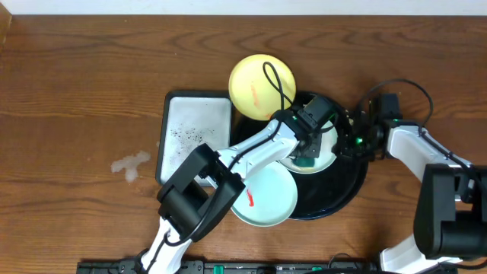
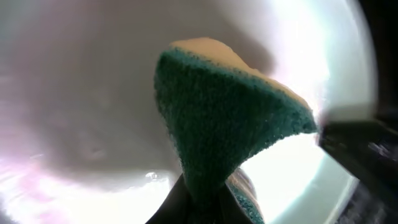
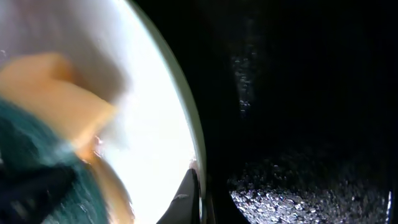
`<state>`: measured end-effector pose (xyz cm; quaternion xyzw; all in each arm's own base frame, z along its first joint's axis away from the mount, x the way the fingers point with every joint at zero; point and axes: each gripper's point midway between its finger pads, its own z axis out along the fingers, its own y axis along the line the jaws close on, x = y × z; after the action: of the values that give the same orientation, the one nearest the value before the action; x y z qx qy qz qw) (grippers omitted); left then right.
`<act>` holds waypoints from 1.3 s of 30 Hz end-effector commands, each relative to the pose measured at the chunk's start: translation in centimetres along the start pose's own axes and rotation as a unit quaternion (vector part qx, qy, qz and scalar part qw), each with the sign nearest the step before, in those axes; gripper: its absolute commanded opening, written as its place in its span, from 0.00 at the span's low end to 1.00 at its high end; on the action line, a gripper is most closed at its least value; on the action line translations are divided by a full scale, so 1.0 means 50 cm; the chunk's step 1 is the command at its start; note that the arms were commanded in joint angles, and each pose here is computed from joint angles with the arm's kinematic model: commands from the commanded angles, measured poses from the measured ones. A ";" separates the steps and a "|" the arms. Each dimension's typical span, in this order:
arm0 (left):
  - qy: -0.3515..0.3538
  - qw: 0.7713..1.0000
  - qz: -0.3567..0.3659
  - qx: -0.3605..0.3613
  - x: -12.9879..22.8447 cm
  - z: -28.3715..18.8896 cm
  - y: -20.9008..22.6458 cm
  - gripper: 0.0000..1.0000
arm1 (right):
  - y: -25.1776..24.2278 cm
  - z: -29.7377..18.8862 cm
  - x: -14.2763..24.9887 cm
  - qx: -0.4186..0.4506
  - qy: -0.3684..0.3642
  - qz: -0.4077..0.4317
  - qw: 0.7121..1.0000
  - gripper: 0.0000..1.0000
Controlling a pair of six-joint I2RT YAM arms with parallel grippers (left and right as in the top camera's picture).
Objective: Clean dirty plates on tray and stack at the side
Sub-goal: 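Scrub the right pale green plate with the sponge while right gripper holds rim, then return the sponge to the soapy tray with the left gripper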
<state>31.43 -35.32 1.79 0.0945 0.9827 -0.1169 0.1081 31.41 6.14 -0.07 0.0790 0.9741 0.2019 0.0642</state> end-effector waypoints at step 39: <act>0.022 0.983 -0.149 -0.105 0.007 -0.254 0.492 0.13 | -0.031 0.001 -0.017 0.000 -0.029 -0.025 0.999 0.01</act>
<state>34.65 -10.36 10.43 -0.0709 0.9919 -0.0410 0.0969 32.55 4.49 0.06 0.0464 0.9723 0.1985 0.1141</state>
